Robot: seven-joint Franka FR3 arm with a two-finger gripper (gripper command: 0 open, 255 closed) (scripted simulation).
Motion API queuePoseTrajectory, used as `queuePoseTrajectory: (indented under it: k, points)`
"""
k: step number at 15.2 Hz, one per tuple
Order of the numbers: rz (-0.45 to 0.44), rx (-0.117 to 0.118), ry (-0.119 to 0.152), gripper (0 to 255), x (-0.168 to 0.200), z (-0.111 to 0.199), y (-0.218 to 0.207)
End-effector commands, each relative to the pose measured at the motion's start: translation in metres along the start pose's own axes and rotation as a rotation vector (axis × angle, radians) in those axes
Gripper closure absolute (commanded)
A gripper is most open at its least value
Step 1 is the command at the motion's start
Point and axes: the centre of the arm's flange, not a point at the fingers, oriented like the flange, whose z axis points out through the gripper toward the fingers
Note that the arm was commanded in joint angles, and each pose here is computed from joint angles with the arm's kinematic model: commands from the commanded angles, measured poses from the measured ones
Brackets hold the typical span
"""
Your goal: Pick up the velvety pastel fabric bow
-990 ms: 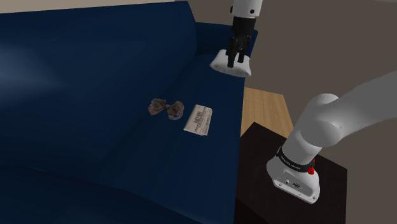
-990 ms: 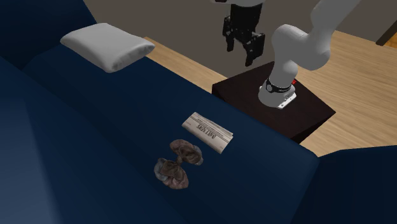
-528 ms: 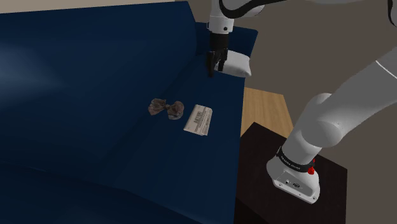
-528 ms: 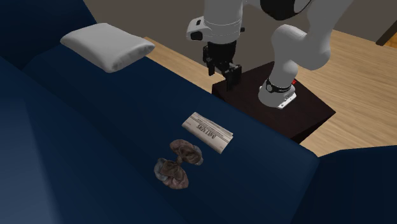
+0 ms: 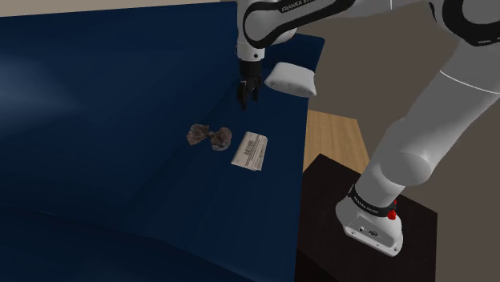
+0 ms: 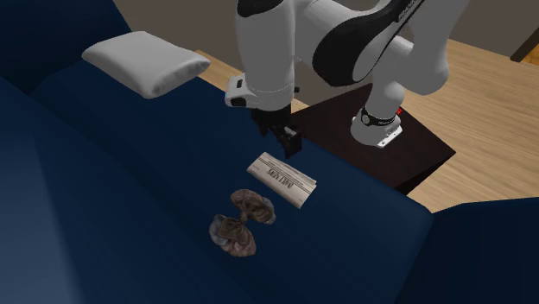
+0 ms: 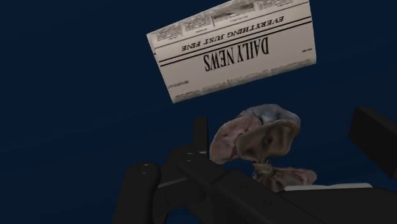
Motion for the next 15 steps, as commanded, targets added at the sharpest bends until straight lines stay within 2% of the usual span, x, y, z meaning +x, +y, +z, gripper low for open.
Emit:
queuePoseTrajectory:
  k: [1, 15]
  points:
    - [-0.025, -0.004, -0.005, 0, 0.026, 0.017, -0.005]
    - [-0.189, -0.035, -0.04, 0, 0.174, 0.127, -0.039]
